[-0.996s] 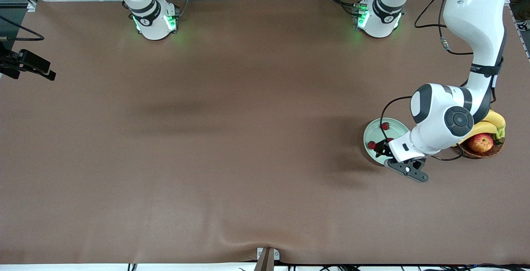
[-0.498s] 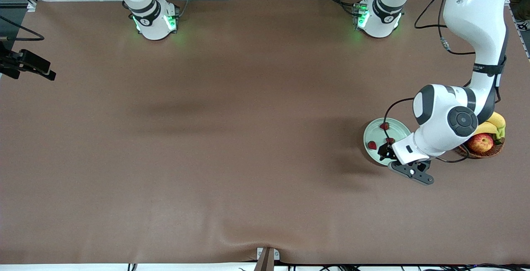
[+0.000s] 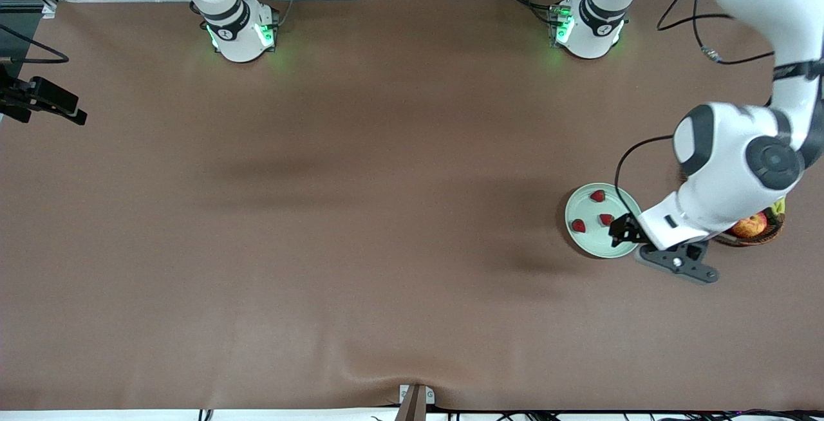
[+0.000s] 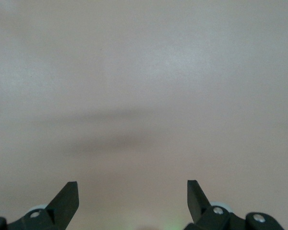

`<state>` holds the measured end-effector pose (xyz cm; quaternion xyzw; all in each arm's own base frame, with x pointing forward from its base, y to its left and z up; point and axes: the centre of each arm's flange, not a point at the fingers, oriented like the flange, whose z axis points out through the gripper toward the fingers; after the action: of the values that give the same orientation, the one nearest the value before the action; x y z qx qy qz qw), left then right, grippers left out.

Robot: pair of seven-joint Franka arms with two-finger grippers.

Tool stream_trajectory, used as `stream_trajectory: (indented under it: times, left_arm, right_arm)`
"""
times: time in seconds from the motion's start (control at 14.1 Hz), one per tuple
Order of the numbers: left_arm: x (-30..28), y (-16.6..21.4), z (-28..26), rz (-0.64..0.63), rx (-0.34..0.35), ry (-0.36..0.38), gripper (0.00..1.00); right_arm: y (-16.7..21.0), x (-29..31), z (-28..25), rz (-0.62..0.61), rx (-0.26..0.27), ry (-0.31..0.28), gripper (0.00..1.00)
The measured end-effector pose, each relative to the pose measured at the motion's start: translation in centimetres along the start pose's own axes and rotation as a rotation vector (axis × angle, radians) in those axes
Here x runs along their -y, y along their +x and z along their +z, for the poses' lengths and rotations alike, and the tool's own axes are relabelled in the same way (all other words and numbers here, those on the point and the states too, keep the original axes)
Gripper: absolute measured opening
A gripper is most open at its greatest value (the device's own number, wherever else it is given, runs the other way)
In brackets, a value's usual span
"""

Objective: Collect all strawberries into plate

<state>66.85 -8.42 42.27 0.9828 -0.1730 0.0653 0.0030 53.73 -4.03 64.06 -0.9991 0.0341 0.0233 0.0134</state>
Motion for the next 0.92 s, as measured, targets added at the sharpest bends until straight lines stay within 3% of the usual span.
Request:
stream_trajectory:
  times: [0.28, 0.92]
  left_arm:
    - [-1.7, -1.3, -9.2, -0.147, 0.034, 0.008, 1.00]
    - [-4.7, -8.3, -23.9, -0.251, 0.072, 0.034, 1.00]
  right_arm:
    - [0.0, 0.0, 0.0, 0.000, 0.000, 0.000, 1.00]
    - [0.0, 0.0, 0.0, 0.000, 0.000, 0.000, 1.00]
